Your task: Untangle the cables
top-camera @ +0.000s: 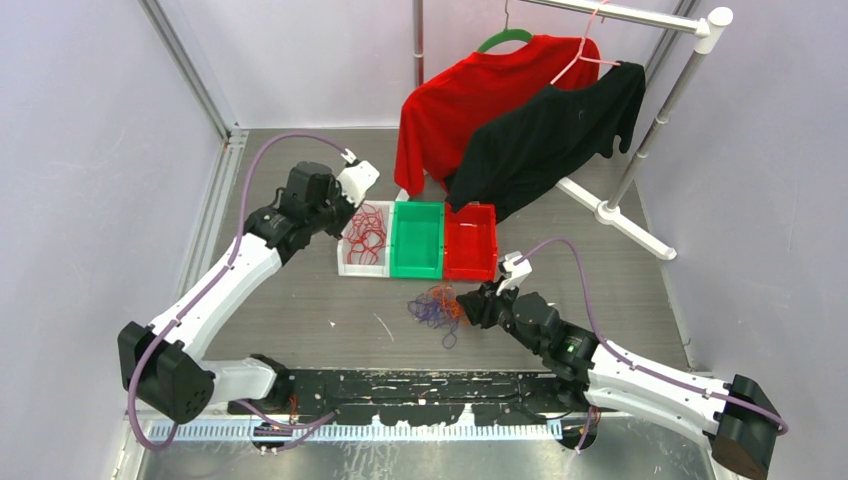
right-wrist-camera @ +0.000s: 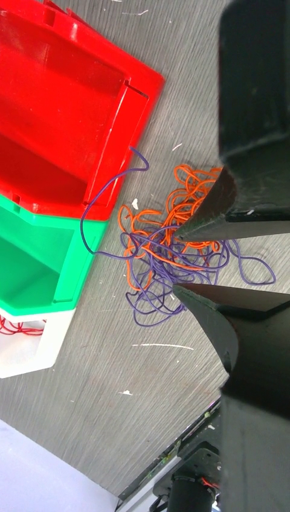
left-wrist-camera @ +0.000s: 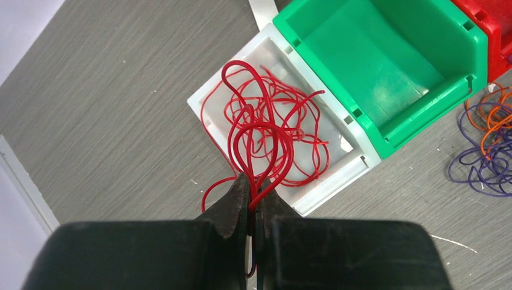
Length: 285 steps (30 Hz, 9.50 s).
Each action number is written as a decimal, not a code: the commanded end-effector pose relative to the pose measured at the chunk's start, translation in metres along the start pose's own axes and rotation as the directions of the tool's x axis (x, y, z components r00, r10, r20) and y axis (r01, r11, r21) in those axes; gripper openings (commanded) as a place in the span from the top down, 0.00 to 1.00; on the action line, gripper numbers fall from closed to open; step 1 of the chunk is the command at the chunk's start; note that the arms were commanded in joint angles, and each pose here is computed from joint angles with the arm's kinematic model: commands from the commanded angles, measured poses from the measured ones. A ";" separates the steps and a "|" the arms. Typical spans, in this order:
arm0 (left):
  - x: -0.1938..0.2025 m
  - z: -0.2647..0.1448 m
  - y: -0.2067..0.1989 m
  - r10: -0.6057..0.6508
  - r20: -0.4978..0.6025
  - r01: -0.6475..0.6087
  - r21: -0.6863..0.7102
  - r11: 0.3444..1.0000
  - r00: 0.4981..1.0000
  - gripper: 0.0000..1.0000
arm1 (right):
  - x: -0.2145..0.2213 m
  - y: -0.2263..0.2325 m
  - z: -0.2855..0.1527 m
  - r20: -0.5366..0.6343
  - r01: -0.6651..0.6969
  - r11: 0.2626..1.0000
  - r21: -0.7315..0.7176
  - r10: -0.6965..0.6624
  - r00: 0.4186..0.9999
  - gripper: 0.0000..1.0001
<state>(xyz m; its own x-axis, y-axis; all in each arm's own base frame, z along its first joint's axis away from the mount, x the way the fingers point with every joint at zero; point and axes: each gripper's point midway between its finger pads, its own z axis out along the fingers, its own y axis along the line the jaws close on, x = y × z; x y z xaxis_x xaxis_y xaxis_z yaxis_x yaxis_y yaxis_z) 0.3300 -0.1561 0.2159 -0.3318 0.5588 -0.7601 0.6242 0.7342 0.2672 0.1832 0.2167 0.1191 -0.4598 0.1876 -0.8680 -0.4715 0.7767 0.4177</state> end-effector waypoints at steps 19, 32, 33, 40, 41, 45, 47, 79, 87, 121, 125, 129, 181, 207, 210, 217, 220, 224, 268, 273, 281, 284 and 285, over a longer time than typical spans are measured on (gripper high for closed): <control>0.039 0.090 -0.018 0.133 -0.136 -0.125 0.065 0.990 0.982 1.00 | -0.046 0.016 0.002 0.111 -0.026 1.000 0.000 0.026 0.993 0.65; 0.068 0.135 -0.017 0.195 -0.220 -0.180 0.086 0.980 0.956 0.81 | -0.063 0.020 -0.002 0.148 -0.011 1.000 0.000 0.011 0.989 0.65; 0.068 0.133 -0.019 0.195 -0.226 -0.175 0.106 0.979 0.954 0.68 | -0.064 0.021 -0.002 0.151 -0.009 1.000 -0.001 0.009 0.989 0.65; 0.043 0.090 -0.052 0.173 -0.225 -0.084 0.356 0.931 0.959 0.00 | -0.073 0.021 0.000 0.168 0.017 1.000 0.019 -0.020 0.986 0.65; 0.037 0.082 -0.055 0.173 -0.215 -0.081 0.382 0.921 0.961 0.00 | -0.073 0.020 0.002 0.167 0.022 0.999 0.024 -0.025 0.986 0.64; 0.019 0.056 -0.060 0.166 -0.212 -0.056 0.447 0.893 0.963 0.01 | -0.069 0.019 0.010 0.148 0.054 0.997 0.047 -0.060 0.987 0.58; 0.011 0.045 -0.058 0.153 -0.224 -0.036 0.452 0.891 0.962 0.00 | -0.067 0.017 0.014 0.139 0.063 0.996 0.063 -0.071 0.988 0.57; -0.029 -0.051 -0.008 -0.139 -0.341 0.275 0.391 0.878 0.930 0.00 | 0.011 -0.010 0.047 -0.111 0.054 0.982 0.182 -0.034 0.993 0.40; -0.026 -0.057 -0.012 -0.144 -0.326 0.272 0.392 0.879 0.934 0.00 | 0.010 -0.012 0.048 -0.129 0.089 0.976 0.197 -0.064 0.990 0.56; -0.020 -0.068 -0.020 -0.138 -0.298 0.257 0.411 0.875 0.945 0.00 | -0.010 -0.020 -0.008 -0.130 -0.026 0.965 0.260 0.062 0.990 0.99; -0.023 -0.068 -0.022 -0.141 -0.286 0.257 0.424 0.869 0.948 0.00 | -0.028 -0.012 -0.017 -0.097 -0.037 0.972 0.232 0.061 0.993 0.99; -0.028 -0.068 -0.024 -0.153 -0.254 0.254 0.435 0.864 0.955 0.00 | -0.053 0.008 -0.025 -0.061 -0.049 0.987 0.156 0.059 0.996 0.99; -0.144 -0.147 -0.138 -0.164 0.343 -0.113 0.660 0.743 0.925 0.46 | -0.215 0.198 -0.054 0.098 -0.045 0.846 -0.531 0.115 0.988 0.99; -0.167 -0.192 -0.150 -0.024 0.516 -0.357 0.625 0.694 0.856 1.00 | -0.223 0.140 -0.058 0.283 0.018 0.946 -0.323 0.078 0.956 0.32; -0.167 -0.197 -0.157 0.013 0.522 -0.393 0.625 0.675 0.853 1.00 | -0.221 0.138 -0.054 0.280 0.066 0.952 -0.298 0.022 0.960 0.28; -0.167 -0.207 -0.168 0.101 0.562 -0.486 0.595 0.640 0.821 1.00 | -0.211 0.156 -0.048 0.229 0.149 0.918 -0.366 -0.066 0.971 0.21; -0.168 -0.210 -0.168 0.110 0.572 -0.500 0.588 0.636 0.813 1.00 | -0.193 0.176 -0.044 0.155 0.159 0.867 -0.472 -0.096 0.983 0.20; -0.169 -0.210 -0.167 0.120 0.579 -0.509 0.577 0.639 0.806 1.00 | -0.179 0.189 -0.039 0.105 0.151 0.830 -0.537 -0.111 0.988 0.19; -0.261 -0.286 -0.135 0.059 0.797 -0.582 0.385 0.716 0.601 1.00 | -0.038 0.100 0.098 -0.054 -0.090 0.962 -0.258 0.079 0.995 0.46; -0.287 -0.296 -0.114 0.100 0.856 -0.564 0.242 0.790 0.507 1.00 | -0.004 0.076 0.099 -0.093 -0.111 0.974 -0.199 0.094 0.991 0.46; -0.330 -0.330 -0.077 0.174 0.930 -0.486 0.007 0.874 0.325 1.00 | 0.024 0.057 0.099 -0.127 -0.133 0.980 -0.151 0.114 0.985 0.46; -0.337 -0.340 -0.072 0.197 0.938 -0.484 -0.036 0.874 0.286 1.00 | 0.029 0.054 0.099 -0.135 -0.133 0.981 -0.144 0.114 0.984 0.46; -0.337 -0.340 -0.071 0.212 0.938 -0.490 -0.053 0.870 0.275 1.00 | 0.029 0.054 0.098 -0.135 -0.134 0.980 -0.145 0.115 0.984 0.46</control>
<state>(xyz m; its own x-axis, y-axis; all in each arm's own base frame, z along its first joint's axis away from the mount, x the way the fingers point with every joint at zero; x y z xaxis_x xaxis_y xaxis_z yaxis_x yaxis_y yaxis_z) 0.1664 -0.2864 0.5974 0.5673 0.0326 -0.8228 0.7876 0.2704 0.5538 0.2082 0.3167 0.0686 -0.6525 0.1094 -0.7499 -0.5008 0.6805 0.5350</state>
